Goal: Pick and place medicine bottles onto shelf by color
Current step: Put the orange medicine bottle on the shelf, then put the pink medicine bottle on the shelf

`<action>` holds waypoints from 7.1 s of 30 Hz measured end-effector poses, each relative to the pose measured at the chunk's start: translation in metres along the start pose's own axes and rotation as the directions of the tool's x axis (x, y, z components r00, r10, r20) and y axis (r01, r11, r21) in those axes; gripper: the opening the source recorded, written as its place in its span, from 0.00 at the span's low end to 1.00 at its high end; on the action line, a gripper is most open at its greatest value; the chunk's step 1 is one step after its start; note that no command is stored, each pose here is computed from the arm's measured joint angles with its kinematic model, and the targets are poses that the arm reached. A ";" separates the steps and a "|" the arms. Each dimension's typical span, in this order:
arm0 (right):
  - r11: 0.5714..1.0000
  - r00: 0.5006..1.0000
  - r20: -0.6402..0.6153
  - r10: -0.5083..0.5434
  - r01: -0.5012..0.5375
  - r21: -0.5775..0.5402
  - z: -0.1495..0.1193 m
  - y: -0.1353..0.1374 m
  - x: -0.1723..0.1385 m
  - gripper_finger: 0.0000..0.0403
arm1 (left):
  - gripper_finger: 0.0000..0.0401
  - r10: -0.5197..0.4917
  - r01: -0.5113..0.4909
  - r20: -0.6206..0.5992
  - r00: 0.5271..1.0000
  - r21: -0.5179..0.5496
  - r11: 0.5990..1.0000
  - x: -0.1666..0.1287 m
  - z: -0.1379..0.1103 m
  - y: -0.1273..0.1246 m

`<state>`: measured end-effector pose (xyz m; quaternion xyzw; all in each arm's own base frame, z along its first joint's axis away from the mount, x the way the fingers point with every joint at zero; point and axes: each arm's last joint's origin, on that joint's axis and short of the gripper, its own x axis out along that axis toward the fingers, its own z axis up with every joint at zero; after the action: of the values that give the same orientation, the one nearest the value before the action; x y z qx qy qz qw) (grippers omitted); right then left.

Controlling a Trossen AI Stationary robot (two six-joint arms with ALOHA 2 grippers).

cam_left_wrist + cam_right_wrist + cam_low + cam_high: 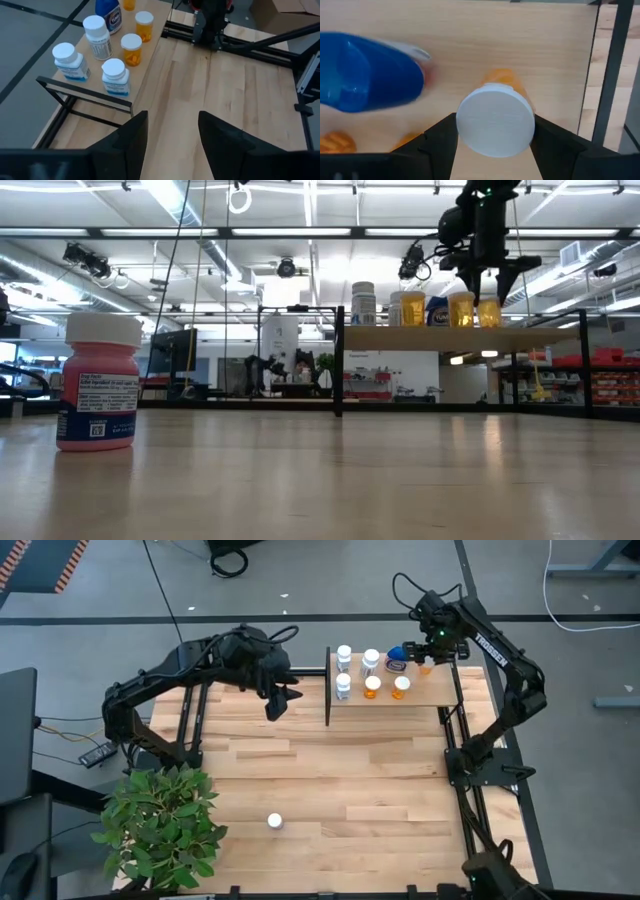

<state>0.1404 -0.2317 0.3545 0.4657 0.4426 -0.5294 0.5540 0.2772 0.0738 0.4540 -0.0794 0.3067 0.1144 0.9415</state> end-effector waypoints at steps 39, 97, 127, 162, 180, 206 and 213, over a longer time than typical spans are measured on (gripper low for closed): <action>0.996 1.000 -0.012 0.002 -0.001 0.085 0.020 -0.014 0.012 0.61 | 0.45 0.001 -0.001 -0.016 1.000 -0.018 1.000 0.000 -0.002 0.000; 0.968 0.956 0.152 0.249 -0.251 -0.012 -0.069 0.037 -0.095 0.66 | 0.43 -0.026 0.026 -0.069 0.997 0.002 1.000 0.000 -0.007 0.000; 0.768 0.910 -0.064 0.409 -0.381 -0.515 -0.253 0.085 -0.126 0.66 | 0.59 -0.178 0.196 -0.532 0.828 -0.024 0.980 0.031 -0.080 -0.095; 0.661 0.815 -0.006 0.579 -0.474 -0.582 -0.347 0.041 -0.148 0.66 | 0.72 -0.179 0.389 -0.529 0.829 0.317 0.865 0.089 -0.218 -0.188; 0.668 0.816 -0.006 0.579 -0.478 -0.570 -0.347 0.041 -0.148 0.66 | 0.71 -0.119 0.435 -0.645 0.755 0.356 0.827 0.125 -0.245 -0.195; 0.574 0.793 -0.007 0.610 -0.447 -0.686 -0.358 0.032 -0.151 0.66 | 0.46 -0.193 0.320 -0.484 0.854 0.194 0.927 0.134 -0.173 -0.178; 0.480 0.752 0.033 0.659 -0.387 -0.788 -0.370 0.029 -0.152 0.66 | 0.46 -0.323 0.378 -0.266 0.908 0.190 0.906 0.106 -0.090 -0.176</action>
<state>0.1632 0.1594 0.4413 0.2166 0.3505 -0.1740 0.8944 0.3567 -0.0976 0.3326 -0.0332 0.4050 -0.1052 0.9076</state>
